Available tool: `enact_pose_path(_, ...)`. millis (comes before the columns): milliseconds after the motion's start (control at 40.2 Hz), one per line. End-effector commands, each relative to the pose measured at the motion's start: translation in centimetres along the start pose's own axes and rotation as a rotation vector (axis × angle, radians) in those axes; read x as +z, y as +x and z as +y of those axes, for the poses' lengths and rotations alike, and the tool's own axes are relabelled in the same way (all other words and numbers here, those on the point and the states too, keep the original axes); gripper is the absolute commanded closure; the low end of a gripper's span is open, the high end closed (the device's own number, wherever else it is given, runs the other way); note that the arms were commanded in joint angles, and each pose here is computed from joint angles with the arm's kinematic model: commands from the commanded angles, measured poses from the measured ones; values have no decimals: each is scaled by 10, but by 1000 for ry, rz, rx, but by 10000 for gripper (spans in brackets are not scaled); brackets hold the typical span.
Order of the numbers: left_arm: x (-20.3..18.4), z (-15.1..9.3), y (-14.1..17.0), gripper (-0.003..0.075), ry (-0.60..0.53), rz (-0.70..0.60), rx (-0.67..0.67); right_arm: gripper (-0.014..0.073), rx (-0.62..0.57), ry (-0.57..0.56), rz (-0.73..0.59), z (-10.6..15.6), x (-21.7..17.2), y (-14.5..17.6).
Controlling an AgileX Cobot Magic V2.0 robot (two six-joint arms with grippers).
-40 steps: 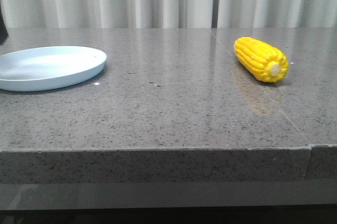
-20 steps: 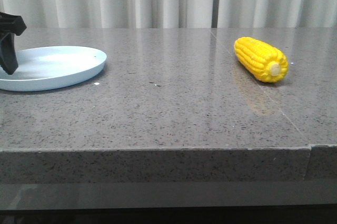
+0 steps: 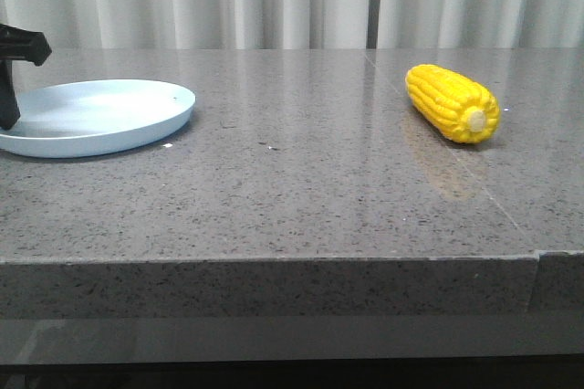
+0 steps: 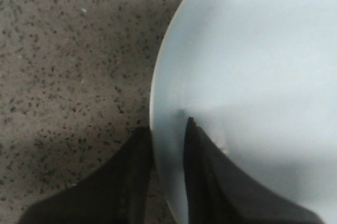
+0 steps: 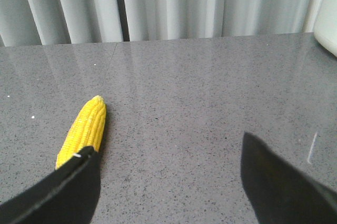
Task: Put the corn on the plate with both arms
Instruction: 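Lower the left gripper to the rim of the pale blue plate, then push the plate with the left gripper toward the corn cob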
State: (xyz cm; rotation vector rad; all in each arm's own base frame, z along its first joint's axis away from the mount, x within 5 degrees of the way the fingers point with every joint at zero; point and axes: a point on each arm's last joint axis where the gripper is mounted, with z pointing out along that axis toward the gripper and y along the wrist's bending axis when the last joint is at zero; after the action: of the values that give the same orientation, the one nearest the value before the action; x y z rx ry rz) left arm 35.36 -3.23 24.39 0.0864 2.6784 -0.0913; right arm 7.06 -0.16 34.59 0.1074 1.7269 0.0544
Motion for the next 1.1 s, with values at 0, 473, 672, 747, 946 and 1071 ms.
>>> enact_pose_path(0,-12,-3,-11,617,12,-74,-13,16,-3,-5,-100,1,-2,-17)
enact_pose_path(473,-58,-14,-32,741,42,-218,-3,16,-3,-5,-99,1,-2,-17)
enact_pose_path(672,-86,-44,-47,741,182,-292,-33,16,-3,-5,-99,1,-2,-17)
enact_pose_path(747,-88,-59,-50,741,244,-302,-37,16,-3,-5,-99,1,-2,-17)
enact_pose_path(946,-65,-96,-51,740,319,-264,-2,16,-3,-5,-99,1,-2,-17)
enact_pose_path(1071,-42,-108,-48,740,332,-211,5,16,-3,-5,-99,1,-2,-17)
